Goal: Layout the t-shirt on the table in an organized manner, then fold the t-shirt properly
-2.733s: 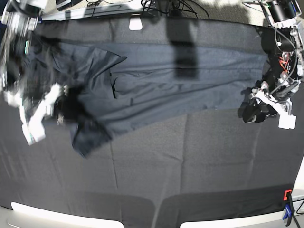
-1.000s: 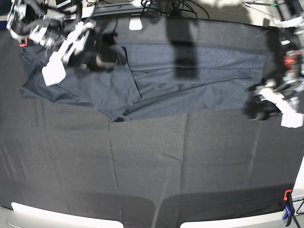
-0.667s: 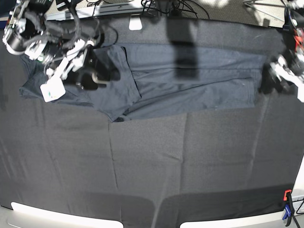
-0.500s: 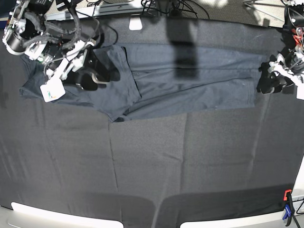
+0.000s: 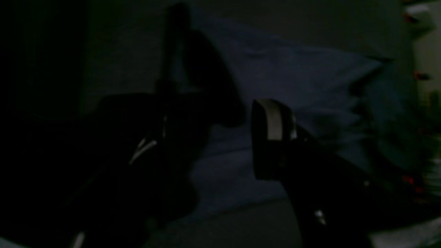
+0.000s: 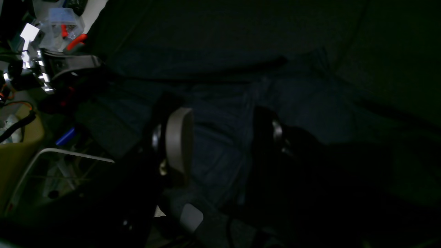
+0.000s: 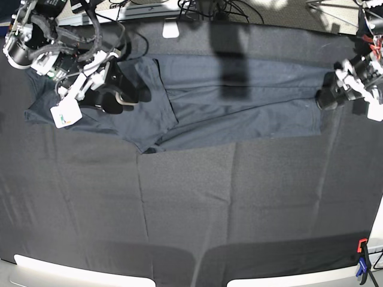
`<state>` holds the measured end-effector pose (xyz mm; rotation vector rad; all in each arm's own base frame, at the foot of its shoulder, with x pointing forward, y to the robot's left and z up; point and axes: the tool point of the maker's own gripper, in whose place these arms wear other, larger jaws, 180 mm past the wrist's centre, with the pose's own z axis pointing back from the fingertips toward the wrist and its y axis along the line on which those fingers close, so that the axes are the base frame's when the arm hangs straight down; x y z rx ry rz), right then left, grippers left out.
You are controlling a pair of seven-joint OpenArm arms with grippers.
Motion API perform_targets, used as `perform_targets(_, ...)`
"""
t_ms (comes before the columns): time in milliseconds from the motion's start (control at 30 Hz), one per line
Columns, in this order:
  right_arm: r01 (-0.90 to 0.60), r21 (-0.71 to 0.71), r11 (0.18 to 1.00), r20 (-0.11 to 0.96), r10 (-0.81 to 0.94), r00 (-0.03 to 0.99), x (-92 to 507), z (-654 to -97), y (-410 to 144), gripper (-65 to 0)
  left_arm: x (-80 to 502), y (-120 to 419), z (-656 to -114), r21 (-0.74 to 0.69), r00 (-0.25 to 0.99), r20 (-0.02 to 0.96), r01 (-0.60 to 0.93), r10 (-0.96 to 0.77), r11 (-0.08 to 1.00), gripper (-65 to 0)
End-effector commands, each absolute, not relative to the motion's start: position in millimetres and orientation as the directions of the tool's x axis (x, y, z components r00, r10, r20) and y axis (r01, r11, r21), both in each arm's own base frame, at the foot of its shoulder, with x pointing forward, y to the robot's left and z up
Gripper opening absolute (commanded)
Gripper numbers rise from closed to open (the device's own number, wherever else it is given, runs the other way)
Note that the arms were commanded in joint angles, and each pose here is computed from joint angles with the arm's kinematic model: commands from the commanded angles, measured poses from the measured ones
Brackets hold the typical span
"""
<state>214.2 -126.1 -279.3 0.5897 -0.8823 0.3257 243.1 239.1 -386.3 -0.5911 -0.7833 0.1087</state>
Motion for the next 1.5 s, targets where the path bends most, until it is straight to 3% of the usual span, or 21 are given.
perform_targets(0, -0.52, 0.332, 0.787, 0.827, 0.023, 0.562, 218.0, -267.4, -124.4, -37.4, 252.3, 240.4, -375.4, -0.519, 0.684, 0.671, 0.158, 0.286, 0.84, -36.8)
perform_targets(200, -0.52, 0.331, 0.787, 0.826, 0.024, 0.563, 217.6, -267.8, -124.4, -37.4, 256.0, 218.4, -393.3, -0.442, 0.705, 0.688, 0.22, 0.171, 0.87, -36.8)
perform_targets(400, -0.52, 0.331, 0.787, 0.826, 0.024, 0.563, 217.6, -267.8, -124.4, -37.4, 259.2, 237.5, -401.6, -0.361, 0.706, 0.691, 0.155, 0.153, 0.92, -36.8)
perform_targets(733, -0.52, 0.331, 0.787, 0.826, 0.024, 0.562, 217.8, -267.6, -124.4, -37.4, 260.5, 221.6, -395.3, -0.464, 0.693, 0.68, 0.154, 0.239, 0.872, -36.9)
perform_targets(967, -0.52, 0.331, 0.787, 0.828, 0.022, 0.561, 218.1, -267.2, -124.4, -37.4, 250.4, 181.0, -403.2, -0.547, 0.72, 0.645, 0.2, 0.256, 0.813, -37.6)
perform_targets(1067, -0.52, 0.331, 0.787, 0.827, 0.023, 0.561, 218.0, -267.3, -124.4, -37.4, 256.7, 185.2, -397.0, -0.543, 0.687, 0.672, 0.201, 0.278, 0.815, -43.8)
perform_targets(1200, -0.52, 0.331, 0.787, 0.826, 0.025, 0.563, 217.7, -267.6, -124.4, -37.4, 266.1, 198.7, -385.5, -0.519, 0.634, 0.717, 0.206, 0.291, 0.829, -63.0)
perform_targets(1233, -0.52, 0.331, 0.787, 0.826, 0.024, 0.563, 217.7, -267.8, -124.5, -37.4, 267.1, 201.0, -384.1, -0.514, 0.629, 0.722, 0.207, 0.289, 0.832, -65.0)
perform_targets(1467, -0.524, 0.324, 0.788, 0.838, 0.018, 0.546, 222.0, -263.4, -124.6, -37.4, 270.6, 245.0, -378.9, -0.44, 0.577, 0.758, 0.111, 0.303, 0.891, -65.0)
